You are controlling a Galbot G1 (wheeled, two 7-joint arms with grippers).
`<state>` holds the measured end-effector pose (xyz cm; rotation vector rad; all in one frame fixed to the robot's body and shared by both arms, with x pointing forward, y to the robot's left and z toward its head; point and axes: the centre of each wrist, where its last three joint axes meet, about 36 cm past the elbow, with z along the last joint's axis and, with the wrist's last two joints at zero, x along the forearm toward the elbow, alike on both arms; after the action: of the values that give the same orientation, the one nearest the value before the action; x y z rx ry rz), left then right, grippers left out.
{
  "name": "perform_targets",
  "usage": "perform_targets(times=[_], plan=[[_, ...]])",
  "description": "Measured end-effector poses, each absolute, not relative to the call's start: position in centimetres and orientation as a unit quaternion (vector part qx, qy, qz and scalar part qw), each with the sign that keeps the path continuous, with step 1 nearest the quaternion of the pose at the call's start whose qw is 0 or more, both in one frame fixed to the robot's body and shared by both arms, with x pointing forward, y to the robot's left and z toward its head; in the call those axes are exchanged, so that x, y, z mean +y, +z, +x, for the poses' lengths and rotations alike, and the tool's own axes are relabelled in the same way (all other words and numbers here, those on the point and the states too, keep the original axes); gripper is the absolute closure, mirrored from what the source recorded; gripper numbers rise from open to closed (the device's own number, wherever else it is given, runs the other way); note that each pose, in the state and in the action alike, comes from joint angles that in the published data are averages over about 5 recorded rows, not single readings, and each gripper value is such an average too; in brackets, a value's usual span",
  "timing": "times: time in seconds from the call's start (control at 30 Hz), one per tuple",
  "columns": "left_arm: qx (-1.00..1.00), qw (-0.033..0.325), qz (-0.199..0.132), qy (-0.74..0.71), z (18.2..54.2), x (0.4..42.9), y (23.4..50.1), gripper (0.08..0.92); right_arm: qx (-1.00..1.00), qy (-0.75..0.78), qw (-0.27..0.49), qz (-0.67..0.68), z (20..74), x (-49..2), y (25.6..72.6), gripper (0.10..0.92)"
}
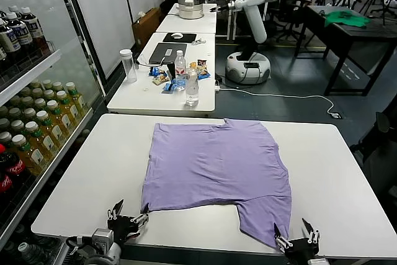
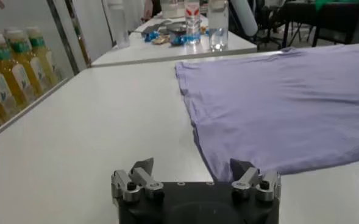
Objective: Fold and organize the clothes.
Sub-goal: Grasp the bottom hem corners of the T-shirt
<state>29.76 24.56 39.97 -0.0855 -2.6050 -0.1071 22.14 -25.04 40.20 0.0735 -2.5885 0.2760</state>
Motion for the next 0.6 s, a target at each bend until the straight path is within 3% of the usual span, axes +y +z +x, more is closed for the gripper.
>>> perform_targets(times=[0.13,0.6], plan=[[-0.961,0.275,-0.034,-0.023,30.1,24.6,40.0,0.242,-0.956,0.096,0.276,0.034,21.9,-25.1,40.1,0.358],[-0.95,0.305,-0.047,0.056,30.8,25.3,39.8,0.64,-0.949,0.068,0.306,0.044,22.1,-26.3,40.4,0.747]])
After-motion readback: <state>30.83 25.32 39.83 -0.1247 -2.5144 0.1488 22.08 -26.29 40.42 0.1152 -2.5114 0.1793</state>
